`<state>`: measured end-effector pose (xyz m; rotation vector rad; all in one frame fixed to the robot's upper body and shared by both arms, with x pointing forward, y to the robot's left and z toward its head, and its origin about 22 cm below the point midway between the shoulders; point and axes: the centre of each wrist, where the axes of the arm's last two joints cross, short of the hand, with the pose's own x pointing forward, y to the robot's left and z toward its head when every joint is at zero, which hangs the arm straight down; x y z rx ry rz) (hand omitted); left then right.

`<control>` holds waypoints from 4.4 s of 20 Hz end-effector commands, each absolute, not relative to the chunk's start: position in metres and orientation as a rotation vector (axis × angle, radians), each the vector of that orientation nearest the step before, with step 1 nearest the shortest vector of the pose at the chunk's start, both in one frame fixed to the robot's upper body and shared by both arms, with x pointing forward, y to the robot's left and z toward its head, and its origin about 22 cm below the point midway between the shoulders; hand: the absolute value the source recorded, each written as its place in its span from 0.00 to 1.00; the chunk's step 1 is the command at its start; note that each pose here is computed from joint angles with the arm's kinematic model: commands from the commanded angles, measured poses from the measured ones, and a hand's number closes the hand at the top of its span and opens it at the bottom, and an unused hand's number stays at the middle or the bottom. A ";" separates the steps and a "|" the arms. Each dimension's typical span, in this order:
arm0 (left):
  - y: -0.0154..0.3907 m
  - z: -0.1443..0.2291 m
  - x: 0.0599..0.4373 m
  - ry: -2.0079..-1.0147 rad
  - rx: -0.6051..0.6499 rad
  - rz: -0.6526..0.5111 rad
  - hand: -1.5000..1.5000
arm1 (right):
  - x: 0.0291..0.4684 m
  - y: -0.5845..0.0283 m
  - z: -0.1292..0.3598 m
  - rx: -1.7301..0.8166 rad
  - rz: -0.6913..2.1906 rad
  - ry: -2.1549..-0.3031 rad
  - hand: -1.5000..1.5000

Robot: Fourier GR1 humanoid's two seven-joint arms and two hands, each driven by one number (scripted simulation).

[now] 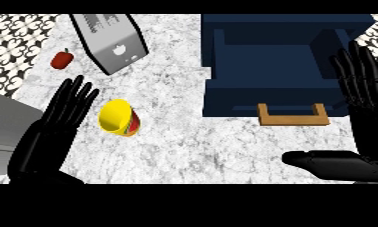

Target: Pick up the cup, place it into the drawer and close the drawer

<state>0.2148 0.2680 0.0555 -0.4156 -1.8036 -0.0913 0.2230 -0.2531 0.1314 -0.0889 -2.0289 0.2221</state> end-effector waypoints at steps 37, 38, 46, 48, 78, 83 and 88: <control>0.324 -0.145 0.254 -1.712 -0.119 -0.020 0.00 | 0.244 -0.256 0.122 -0.064 0.236 -2.033 0.00; 0.336 -0.145 0.251 -1.708 -0.107 0.002 0.00 | 0.234 -0.259 0.121 -0.070 0.254 -2.040 0.00; 0.326 -0.145 0.258 -1.718 -0.145 -0.021 0.00 | 0.246 -0.265 0.123 -0.041 0.238 -2.024 0.00; 0.335 -0.139 0.263 -1.734 -0.131 0.001 0.00 | 0.230 -0.262 0.124 -0.046 0.258 -2.034 0.00; 0.274 -0.129 0.297 -1.780 -0.626 0.106 1.00 | 0.241 -0.256 0.120 -0.048 0.247 -2.014 0.00; 0.289 -0.127 0.293 -1.894 -0.516 0.169 1.00 | 0.247 -0.273 0.115 -0.043 0.248 -2.014 0.00; 0.332 -0.127 0.275 -2.003 -0.224 0.370 1.00 | 0.233 -0.261 0.111 -0.043 0.246 -2.012 0.00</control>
